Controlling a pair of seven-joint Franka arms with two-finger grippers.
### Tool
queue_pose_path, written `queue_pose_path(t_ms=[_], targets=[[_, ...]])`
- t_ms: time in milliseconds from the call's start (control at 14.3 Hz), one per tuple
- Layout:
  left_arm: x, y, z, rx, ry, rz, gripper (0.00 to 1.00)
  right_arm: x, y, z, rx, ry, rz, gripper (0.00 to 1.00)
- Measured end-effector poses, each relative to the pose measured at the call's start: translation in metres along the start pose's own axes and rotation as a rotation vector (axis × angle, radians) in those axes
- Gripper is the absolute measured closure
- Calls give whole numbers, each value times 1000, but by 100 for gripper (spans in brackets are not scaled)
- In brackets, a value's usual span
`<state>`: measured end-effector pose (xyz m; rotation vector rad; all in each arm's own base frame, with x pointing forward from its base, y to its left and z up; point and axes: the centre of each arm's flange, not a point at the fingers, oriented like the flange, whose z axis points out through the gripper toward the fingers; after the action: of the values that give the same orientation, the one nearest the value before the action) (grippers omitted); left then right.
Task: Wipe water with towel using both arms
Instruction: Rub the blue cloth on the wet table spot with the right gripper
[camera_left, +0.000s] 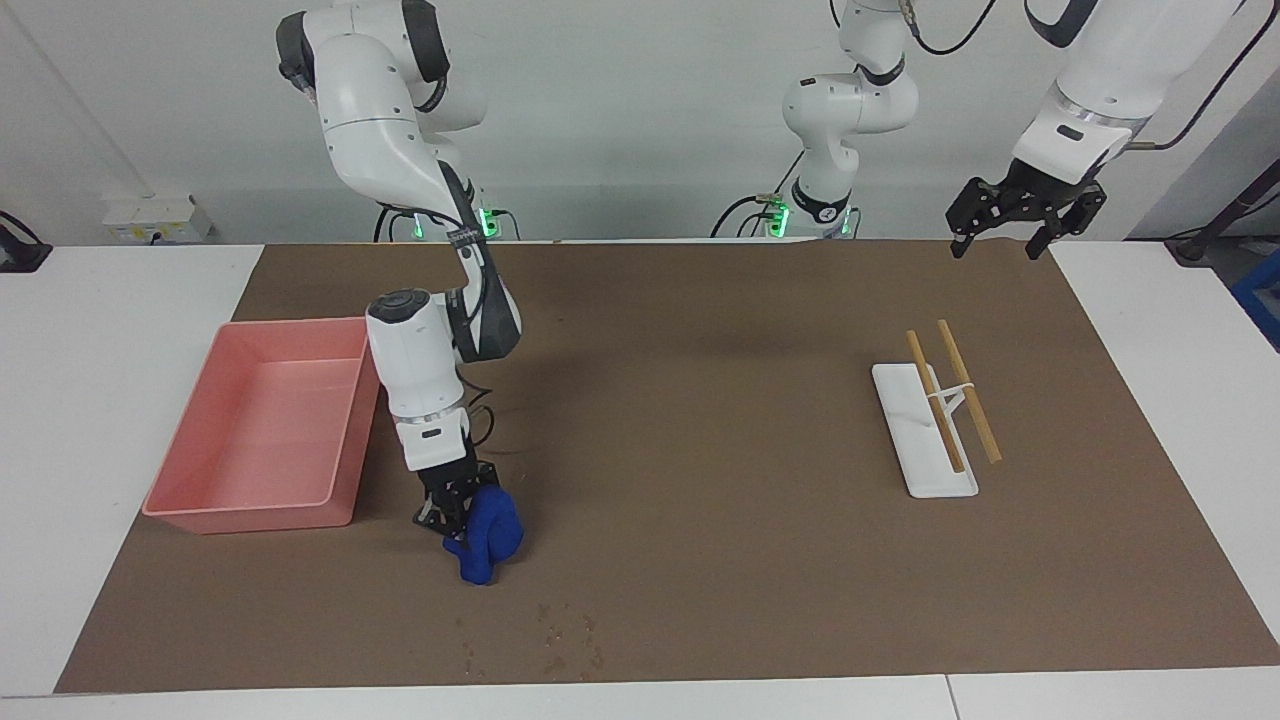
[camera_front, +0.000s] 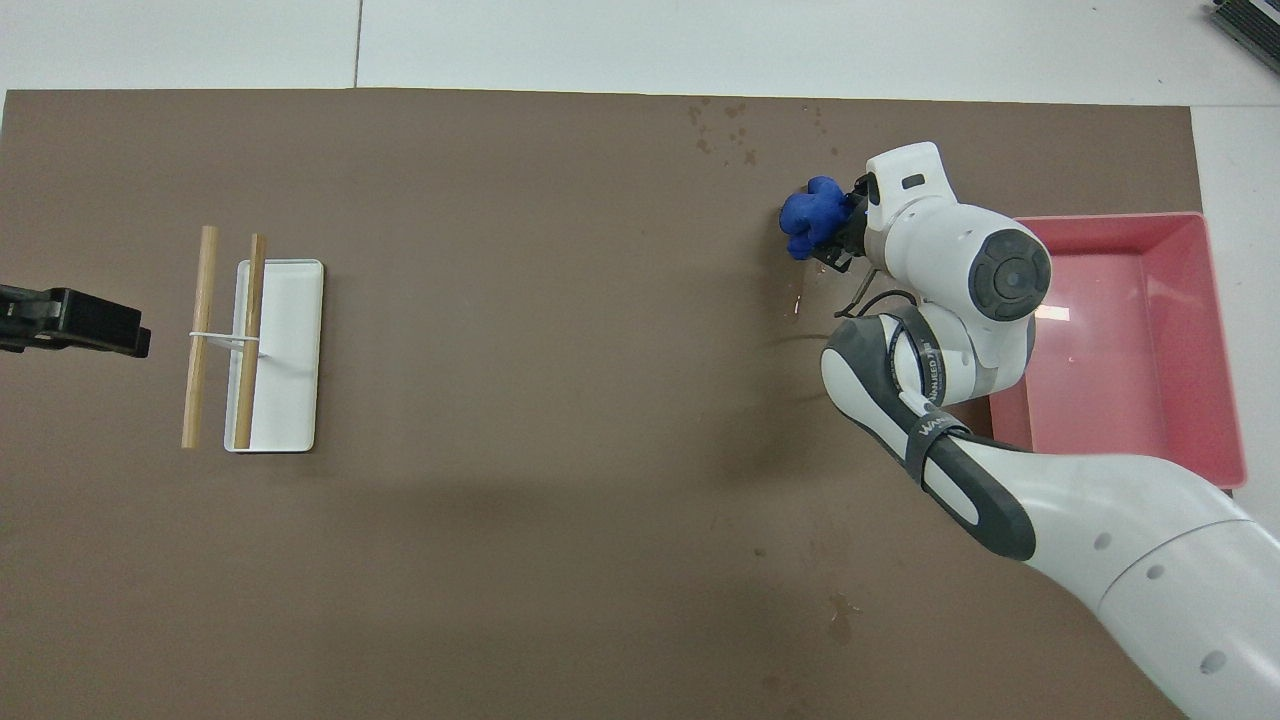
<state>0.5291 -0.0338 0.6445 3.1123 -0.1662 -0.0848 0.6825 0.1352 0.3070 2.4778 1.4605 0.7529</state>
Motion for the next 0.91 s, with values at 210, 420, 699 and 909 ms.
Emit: queue_pose_path(t_ms=[210, 420, 699, 909], targets=[[-5, 1, -1, -14, -29, 0, 0, 15, -19, 6, 20, 7, 76, 87], [-4, 2, -2, -10, -22, 2, 0, 33, -43, 12, 46, 10, 210, 87], [-3, 2, -2, -3, -15, 4, 0, 36, -51, 14, 75, -19, 311, 87], [-3, 1, -1, -3, -20, 3, 0, 34, -48, 10, 110, -76, 333, 87]])
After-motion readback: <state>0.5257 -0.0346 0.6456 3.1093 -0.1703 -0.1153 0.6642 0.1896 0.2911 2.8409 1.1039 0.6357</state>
